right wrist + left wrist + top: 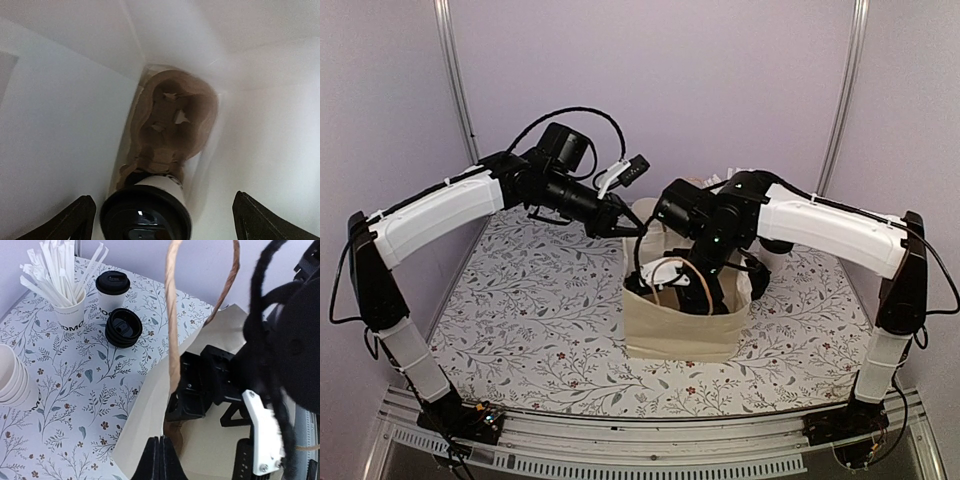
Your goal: Pack the takeout coffee
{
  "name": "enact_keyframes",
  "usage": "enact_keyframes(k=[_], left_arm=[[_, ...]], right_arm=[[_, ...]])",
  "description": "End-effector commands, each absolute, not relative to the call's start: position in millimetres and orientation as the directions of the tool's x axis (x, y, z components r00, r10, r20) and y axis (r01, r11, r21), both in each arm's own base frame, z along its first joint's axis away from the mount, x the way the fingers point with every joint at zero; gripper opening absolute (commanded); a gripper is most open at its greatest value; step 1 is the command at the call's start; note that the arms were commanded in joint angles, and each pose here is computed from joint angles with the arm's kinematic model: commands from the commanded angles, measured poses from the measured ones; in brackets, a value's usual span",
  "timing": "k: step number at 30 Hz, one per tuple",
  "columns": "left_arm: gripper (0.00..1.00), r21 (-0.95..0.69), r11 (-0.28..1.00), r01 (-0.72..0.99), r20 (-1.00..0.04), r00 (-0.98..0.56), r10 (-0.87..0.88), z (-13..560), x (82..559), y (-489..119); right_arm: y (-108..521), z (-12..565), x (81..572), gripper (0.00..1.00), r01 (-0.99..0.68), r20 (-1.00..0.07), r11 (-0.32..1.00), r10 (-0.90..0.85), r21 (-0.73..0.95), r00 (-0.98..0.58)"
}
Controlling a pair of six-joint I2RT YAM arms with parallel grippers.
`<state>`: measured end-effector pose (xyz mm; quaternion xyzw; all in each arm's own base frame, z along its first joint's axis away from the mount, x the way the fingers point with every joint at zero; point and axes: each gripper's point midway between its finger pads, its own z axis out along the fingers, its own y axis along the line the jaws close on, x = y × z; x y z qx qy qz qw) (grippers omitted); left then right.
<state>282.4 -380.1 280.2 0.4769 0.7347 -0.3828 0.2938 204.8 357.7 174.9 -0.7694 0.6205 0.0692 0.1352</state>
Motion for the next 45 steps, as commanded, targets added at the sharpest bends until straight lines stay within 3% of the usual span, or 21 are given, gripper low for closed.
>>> enact_keyframes(k=[1, 14, 21, 28, 37, 40, 45], left_arm=[[0.00, -0.233, 0.286, 0.930, -0.810, -0.348, 0.472, 281.7, 284.2, -375.5], [0.00, -0.133, 0.359, 0.924, -0.835, -0.300, 0.461, 297.0, 289.9, -350.5], [0.00, -0.124, 0.371, 0.920, -0.833, -0.300, 0.465, 287.5, 304.9, -339.7], [0.00, -0.113, 0.378, 0.919, -0.836, -0.293, 0.463, 276.3, 321.6, -331.1], [0.00, -0.092, 0.412, 0.907, -0.863, -0.279, 0.422, 281.2, 365.7, -322.4], [0.10, -0.098, 0.427, 0.899, -0.857, -0.295, 0.424, 276.7, 377.9, -324.8], [0.41, -0.047, 0.507, 0.861, -0.870, -0.285, 0.402, 293.0, 393.6, -317.1]], right_arm=[[387.5, 225.8, 229.8, 0.99, -0.927, -0.379, -0.190, -0.871, -0.325, 0.311], [387.1, 287.7, 278.0, 0.99, -0.810, -0.359, -0.084, -0.866, -0.581, 0.348], [394.7, 350.7, 293.8, 0.99, -0.724, -0.423, 0.013, -0.819, -0.690, 0.388], [398.9, 361.2, 325.0, 0.99, -0.644, -0.395, 0.060, -0.832, -0.763, 0.390], [363.3, 416.8, 351.4, 0.99, -0.624, -0.526, 0.226, -0.775, -0.748, 0.351], [338.5, 430.9, 357.0, 0.99, -0.651, -0.604, 0.301, -0.736, -0.697, 0.307], [272.7, 428.3, 385.3, 0.99, -0.683, -0.725, 0.461, -0.673, -0.567, 0.147]])
